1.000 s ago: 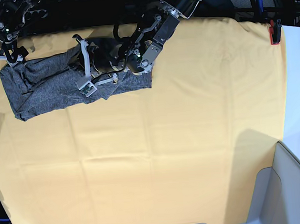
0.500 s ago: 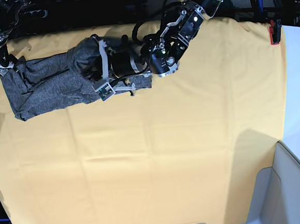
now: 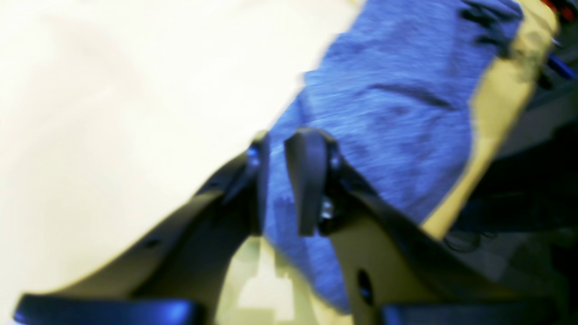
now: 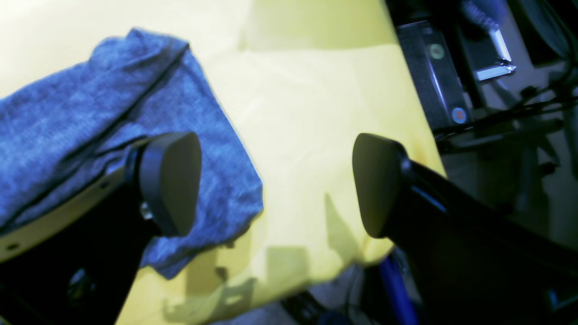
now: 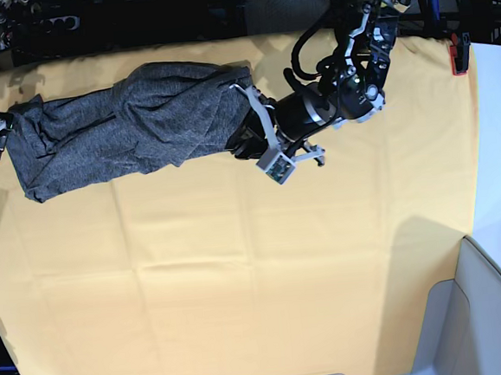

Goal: Fold the T-shirt properly
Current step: 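Smooth the folded bundle with the left gripper and withdraw it, then grasp the bundle's end with the right gripper, then fold the bundle end over onto the shirt with the right gripper, then press and adjust the folded shirt with the right gripper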

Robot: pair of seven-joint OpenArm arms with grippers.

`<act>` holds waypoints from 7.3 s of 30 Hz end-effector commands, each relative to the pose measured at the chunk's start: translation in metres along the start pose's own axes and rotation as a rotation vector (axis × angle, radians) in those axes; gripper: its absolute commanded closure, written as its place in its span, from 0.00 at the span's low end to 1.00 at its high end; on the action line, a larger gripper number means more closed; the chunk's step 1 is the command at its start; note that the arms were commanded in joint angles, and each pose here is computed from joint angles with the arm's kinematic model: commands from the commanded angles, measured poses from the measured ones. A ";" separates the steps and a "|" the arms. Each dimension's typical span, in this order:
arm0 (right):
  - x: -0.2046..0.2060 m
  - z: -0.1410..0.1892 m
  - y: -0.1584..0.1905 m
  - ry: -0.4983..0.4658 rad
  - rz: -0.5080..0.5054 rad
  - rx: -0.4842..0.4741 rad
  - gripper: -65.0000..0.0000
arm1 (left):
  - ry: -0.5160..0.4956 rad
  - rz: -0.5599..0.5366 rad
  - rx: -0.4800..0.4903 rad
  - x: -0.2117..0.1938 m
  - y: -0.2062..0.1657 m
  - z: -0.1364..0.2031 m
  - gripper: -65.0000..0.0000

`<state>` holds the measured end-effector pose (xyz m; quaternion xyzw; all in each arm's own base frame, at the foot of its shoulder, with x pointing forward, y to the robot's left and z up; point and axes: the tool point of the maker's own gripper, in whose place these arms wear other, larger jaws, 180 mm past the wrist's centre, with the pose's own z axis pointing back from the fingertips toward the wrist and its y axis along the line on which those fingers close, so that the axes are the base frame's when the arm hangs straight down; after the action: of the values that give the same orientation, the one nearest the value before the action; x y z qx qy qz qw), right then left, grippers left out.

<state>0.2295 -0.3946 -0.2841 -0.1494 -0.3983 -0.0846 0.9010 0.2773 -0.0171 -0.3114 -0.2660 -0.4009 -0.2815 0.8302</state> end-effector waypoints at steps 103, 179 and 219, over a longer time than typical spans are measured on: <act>-0.001 0.067 0.326 -0.011 0.088 0.971 0.98 | 0.163 0.169 0.232 -0.100 0.064 0.074 0.71; 0.053 0.031 0.333 -0.038 0.198 0.720 1.00 | 0.167 0.163 0.241 -0.099 0.068 0.077 0.71; -0.027 0.135 0.407 0.015 0.593 1.216 0.99 | 0.194 0.192 0.254 -0.109 0.082 0.069 0.71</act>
<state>0.2193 0.0358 -0.3108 0.2859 -0.2888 0.4049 0.8191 0.2343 0.1157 -0.3902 -0.1636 -0.3068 -0.1696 0.9221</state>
